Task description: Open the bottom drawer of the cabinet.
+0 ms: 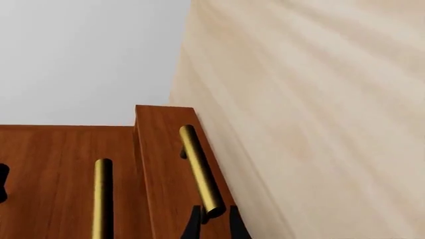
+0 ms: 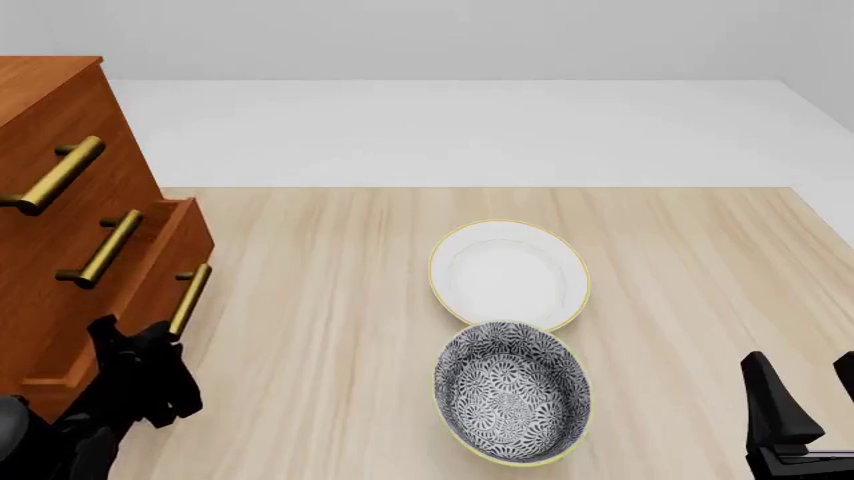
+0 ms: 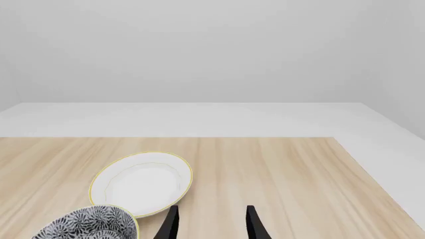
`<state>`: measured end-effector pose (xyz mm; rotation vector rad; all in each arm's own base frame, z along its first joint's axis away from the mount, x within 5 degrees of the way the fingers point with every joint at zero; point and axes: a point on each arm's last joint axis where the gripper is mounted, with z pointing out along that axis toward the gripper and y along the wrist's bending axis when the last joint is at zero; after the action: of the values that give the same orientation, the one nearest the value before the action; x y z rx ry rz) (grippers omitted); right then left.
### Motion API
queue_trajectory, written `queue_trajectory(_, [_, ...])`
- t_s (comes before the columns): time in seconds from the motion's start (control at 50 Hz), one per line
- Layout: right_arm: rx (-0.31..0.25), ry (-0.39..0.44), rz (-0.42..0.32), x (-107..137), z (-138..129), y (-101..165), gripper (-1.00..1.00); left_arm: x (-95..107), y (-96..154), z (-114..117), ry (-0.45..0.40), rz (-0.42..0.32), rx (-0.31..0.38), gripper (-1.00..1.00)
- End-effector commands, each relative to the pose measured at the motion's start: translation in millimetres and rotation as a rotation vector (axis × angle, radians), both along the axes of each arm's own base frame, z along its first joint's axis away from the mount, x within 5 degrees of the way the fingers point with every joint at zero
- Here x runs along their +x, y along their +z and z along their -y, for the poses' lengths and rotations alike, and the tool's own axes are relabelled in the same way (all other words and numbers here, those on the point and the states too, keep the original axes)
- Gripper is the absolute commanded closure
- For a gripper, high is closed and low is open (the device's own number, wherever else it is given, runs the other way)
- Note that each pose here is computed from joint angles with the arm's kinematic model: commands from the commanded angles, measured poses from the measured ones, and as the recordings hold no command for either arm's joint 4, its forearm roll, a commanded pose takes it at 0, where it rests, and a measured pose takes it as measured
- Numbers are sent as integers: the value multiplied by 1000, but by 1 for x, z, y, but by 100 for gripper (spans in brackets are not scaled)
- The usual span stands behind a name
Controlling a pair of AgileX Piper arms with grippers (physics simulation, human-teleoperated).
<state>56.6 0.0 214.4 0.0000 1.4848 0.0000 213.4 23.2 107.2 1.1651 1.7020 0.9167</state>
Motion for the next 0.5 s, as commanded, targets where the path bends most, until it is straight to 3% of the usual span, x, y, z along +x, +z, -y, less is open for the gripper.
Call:
queue_trajectory(0.02, [0, 0, 0, 0, 0, 0, -100, -3, 5, 6, -30, 31, 13, 100])
queue_trajectory(0.5, [0, 0, 0, 0, 0, 0, -100, -3, 4, 8, -35, 28, 2, 100])
